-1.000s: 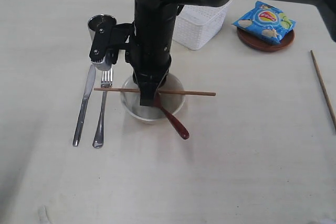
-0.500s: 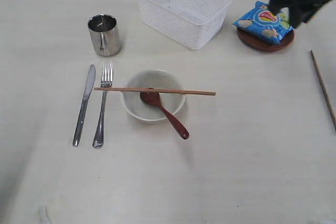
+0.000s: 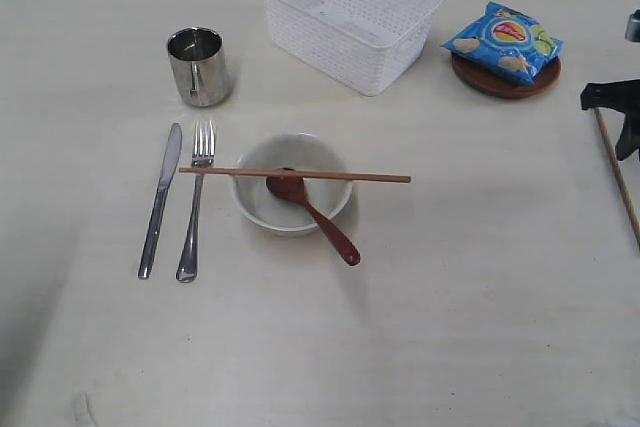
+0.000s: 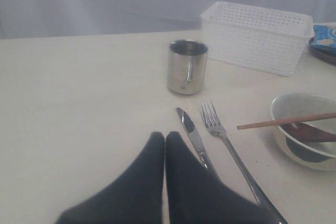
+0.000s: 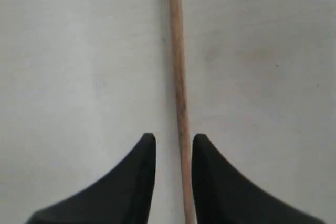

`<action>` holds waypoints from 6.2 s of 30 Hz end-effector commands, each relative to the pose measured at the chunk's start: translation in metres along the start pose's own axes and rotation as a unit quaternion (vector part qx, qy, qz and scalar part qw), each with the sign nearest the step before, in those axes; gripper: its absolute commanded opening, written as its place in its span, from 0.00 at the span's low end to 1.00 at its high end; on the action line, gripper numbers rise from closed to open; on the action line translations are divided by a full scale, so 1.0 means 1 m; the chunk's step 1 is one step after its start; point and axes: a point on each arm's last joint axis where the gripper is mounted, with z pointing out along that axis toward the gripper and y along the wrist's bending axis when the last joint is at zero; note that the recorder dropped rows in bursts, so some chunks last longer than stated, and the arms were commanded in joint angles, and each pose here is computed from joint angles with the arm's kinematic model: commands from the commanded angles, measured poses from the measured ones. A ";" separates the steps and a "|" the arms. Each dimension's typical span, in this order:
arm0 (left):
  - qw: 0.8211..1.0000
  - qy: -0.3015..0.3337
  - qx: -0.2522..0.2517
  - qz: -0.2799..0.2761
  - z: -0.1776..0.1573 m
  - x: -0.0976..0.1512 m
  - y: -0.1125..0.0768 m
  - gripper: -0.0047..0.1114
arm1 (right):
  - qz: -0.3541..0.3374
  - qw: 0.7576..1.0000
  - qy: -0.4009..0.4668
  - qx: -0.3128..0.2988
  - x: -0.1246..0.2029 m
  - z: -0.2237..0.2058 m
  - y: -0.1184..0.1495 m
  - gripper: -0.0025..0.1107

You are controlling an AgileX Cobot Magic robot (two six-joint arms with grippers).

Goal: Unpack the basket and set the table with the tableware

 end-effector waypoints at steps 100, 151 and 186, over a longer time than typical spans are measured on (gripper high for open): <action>1.000 -0.001 0.003 -0.001 0.000 0.001 0.000 0.04 | -0.742 0.670 -0.023 -0.021 0.129 -0.068 0.342 0.02; 1.000 -0.001 0.002 0.001 0.000 0.001 0.000 0.04 | -0.737 0.676 -0.027 -0.010 0.129 -0.088 0.333 0.28; 1.000 -0.001 0.002 0.002 0.000 0.001 0.000 0.04 | -0.664 0.746 0.038 -0.025 0.145 -0.035 0.279 0.02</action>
